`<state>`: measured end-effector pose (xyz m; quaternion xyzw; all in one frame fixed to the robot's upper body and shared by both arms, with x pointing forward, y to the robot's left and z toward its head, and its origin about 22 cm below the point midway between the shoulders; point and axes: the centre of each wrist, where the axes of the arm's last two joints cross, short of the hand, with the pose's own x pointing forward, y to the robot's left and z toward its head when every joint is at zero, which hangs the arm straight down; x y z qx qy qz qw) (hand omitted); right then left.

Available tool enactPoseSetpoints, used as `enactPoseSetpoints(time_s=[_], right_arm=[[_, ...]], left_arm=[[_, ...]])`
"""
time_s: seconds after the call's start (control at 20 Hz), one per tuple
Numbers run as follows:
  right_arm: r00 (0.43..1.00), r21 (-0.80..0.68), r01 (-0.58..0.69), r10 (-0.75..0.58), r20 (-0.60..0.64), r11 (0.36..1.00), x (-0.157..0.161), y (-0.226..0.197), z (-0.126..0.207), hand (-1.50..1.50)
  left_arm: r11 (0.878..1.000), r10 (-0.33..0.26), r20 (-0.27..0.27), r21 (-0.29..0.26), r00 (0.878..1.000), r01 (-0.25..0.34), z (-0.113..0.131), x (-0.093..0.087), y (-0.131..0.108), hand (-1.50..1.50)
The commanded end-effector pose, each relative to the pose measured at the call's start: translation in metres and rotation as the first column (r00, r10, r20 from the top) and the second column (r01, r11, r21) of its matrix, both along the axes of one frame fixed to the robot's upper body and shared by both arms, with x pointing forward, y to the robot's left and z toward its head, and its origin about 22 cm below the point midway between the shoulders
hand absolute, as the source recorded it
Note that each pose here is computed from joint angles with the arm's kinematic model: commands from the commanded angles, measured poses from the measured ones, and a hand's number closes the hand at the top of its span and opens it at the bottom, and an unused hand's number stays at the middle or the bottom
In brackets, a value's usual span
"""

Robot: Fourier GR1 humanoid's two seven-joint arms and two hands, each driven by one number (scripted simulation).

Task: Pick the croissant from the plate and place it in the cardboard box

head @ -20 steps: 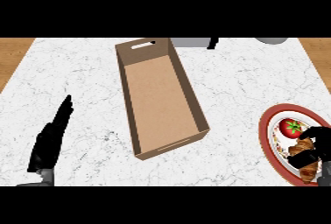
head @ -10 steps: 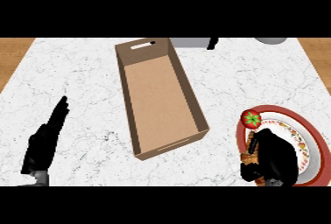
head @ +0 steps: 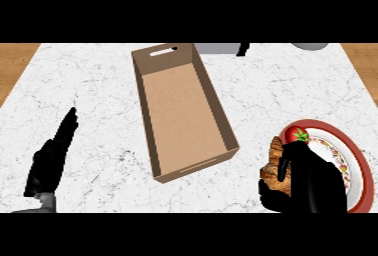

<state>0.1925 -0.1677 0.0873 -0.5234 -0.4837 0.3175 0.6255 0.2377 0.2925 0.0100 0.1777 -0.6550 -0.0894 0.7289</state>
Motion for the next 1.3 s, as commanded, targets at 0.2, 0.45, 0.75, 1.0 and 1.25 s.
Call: enactPoseSetpoints(time_s=[0.2,0.45,0.75,1.0,1.25], right_arm=[[0.926,0.208,-0.26,0.182,0.331,0.943,-0.015,0.021,0.054,1.5],[0.896,0.21,-0.343,0.252,0.365,0.916,0.008,0.059,0.099,1.5],[0.908,0.226,-0.32,0.229,0.352,0.92,0.064,0.093,0.132,1.5],[0.927,0.227,-0.296,0.222,0.301,0.928,0.102,0.129,0.12,1.5],[0.945,0.26,-0.282,0.221,0.24,0.923,0.155,0.121,0.086,1.5]], left_arm=[[1.0,-0.021,-0.004,-0.017,1.0,0.021,-0.022,-0.01,-0.007,0.0],[1.0,-0.025,0.003,-0.003,1.0,0.025,0.0,0.003,-0.016,0.0],[1.0,-0.023,0.016,-0.011,1.0,0.023,-0.003,0.011,-0.014,0.0],[1.0,-0.024,-0.001,-0.008,1.0,0.024,-0.007,0.007,-0.003,0.0],[1.0,-0.021,0.015,-0.002,1.0,0.021,-0.004,0.013,-0.014,0.0]])
